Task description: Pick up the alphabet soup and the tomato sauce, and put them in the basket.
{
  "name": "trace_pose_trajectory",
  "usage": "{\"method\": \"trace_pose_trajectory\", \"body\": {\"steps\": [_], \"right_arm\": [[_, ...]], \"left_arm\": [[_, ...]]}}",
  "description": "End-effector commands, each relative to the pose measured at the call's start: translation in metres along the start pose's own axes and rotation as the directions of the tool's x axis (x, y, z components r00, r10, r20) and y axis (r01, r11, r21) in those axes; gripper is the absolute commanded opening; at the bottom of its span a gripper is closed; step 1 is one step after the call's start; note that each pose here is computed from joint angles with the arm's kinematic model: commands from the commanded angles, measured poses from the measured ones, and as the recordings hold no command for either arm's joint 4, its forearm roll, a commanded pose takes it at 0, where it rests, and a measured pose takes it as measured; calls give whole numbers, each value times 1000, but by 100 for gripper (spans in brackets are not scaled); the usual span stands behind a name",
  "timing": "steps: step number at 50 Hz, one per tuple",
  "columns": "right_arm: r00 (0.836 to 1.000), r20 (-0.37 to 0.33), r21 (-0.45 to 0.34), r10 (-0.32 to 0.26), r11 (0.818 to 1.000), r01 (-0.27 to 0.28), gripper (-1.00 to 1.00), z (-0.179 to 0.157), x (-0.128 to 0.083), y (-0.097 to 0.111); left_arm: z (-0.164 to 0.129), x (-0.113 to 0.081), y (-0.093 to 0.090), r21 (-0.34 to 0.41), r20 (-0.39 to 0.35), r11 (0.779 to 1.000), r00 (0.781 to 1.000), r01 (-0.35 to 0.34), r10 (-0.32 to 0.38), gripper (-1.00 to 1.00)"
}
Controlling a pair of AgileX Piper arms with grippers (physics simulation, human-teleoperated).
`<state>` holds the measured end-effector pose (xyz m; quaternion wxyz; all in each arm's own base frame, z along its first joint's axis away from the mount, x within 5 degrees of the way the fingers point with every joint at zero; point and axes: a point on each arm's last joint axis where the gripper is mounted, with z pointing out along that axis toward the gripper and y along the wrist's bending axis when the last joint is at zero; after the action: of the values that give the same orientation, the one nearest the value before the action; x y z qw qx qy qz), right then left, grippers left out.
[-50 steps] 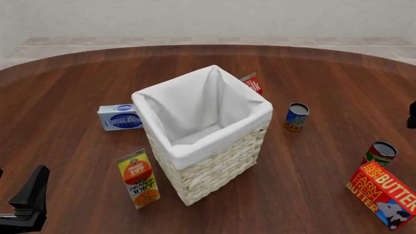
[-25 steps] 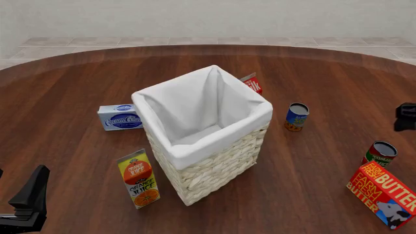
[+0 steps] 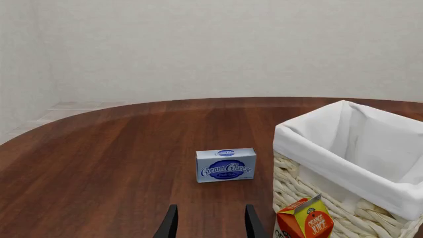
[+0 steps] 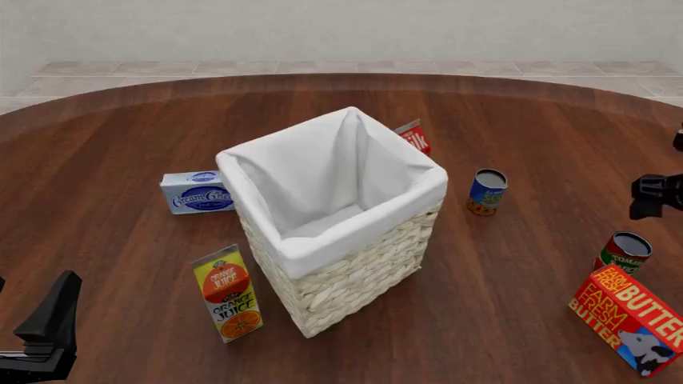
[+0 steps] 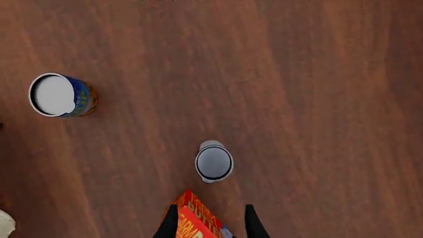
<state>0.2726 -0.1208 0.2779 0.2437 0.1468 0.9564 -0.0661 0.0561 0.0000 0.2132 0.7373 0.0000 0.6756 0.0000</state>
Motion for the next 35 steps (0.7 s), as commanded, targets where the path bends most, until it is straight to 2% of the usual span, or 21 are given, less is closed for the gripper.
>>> {"method": "trace_pose_trajectory", "body": {"steps": [1, 20, 35], "right_arm": [[1000, -1, -2, -1, 1000, 1, 100, 6, -1, 1], [1000, -12, -5, 15, 1000, -15, 100, 25, 2, 2], [1000, -21, 11, 21, 1000, -21, 100, 40, 3, -9]], "left_arm": [[0, 0, 0, 0, 0, 1000, 1000, 0, 0, 100], [0, 0, 0, 0, 0, 1000, 1000, 0, 0, 100], [0, 0, 0, 0, 0, 1000, 1000, 0, 0, 100]]}}
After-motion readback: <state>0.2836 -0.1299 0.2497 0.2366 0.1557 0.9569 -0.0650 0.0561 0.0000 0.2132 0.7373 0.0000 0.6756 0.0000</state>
